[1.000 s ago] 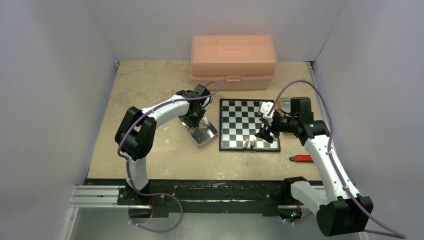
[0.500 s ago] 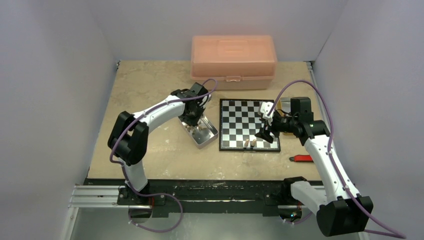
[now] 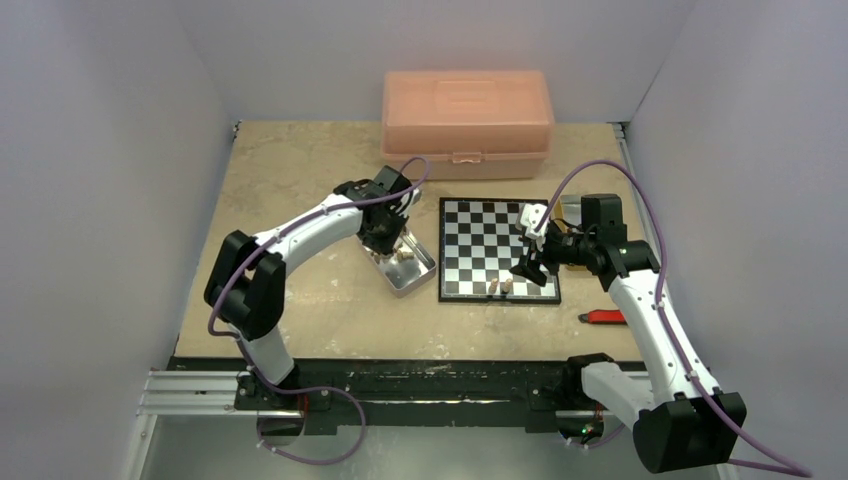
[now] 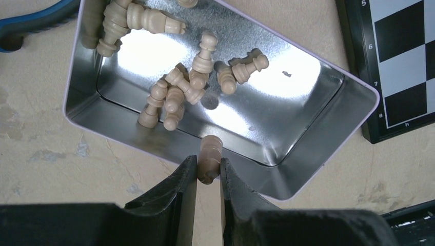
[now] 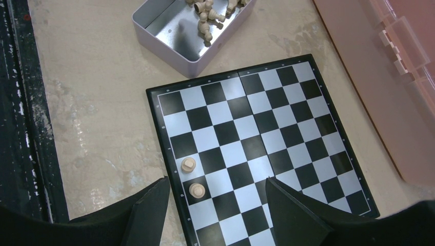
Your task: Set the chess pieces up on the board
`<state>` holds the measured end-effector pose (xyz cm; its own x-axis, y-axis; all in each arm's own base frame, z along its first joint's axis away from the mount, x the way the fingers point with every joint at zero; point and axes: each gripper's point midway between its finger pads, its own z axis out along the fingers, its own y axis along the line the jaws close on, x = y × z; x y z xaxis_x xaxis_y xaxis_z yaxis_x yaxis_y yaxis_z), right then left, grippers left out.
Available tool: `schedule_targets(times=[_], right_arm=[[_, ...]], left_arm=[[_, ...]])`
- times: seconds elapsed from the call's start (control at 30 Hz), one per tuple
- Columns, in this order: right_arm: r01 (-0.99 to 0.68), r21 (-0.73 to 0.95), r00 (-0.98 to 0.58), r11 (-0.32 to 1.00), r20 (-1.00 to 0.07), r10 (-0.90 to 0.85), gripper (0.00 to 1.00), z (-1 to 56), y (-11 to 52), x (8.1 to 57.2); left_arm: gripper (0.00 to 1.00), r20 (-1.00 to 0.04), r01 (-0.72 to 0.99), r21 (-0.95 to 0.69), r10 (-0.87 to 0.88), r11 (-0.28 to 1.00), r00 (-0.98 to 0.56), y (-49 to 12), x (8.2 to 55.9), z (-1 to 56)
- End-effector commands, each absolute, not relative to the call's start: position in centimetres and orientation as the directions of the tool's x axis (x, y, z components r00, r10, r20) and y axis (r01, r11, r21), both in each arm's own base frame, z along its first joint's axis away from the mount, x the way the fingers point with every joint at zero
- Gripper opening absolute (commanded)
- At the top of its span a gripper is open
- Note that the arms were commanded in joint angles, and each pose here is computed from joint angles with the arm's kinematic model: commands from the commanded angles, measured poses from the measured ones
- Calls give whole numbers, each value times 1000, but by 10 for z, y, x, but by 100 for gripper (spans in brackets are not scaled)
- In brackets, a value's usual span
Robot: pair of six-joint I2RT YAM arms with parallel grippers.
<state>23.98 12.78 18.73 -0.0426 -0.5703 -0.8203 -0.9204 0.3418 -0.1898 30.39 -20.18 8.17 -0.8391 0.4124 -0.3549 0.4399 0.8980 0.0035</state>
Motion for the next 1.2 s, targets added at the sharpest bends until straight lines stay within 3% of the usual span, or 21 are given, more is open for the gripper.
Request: schedule_targets(times=[0.0,0.6,1.17], right_arm=[[-916,-197,-36,349,-826,-562,72,193,128,244],[-916,-195,-40,351,-826,-562,73,193,128,245],[-913,-195,-46,359,-823,-566,73,191,126,246]], left_arm=[[0,-430,449,-89,373,889,-823,-216,296,110],[0,-549,520,-391,261,759,-794,-286,256,165],[0,-561,534,-259,325,805,-761,-358,246,141]])
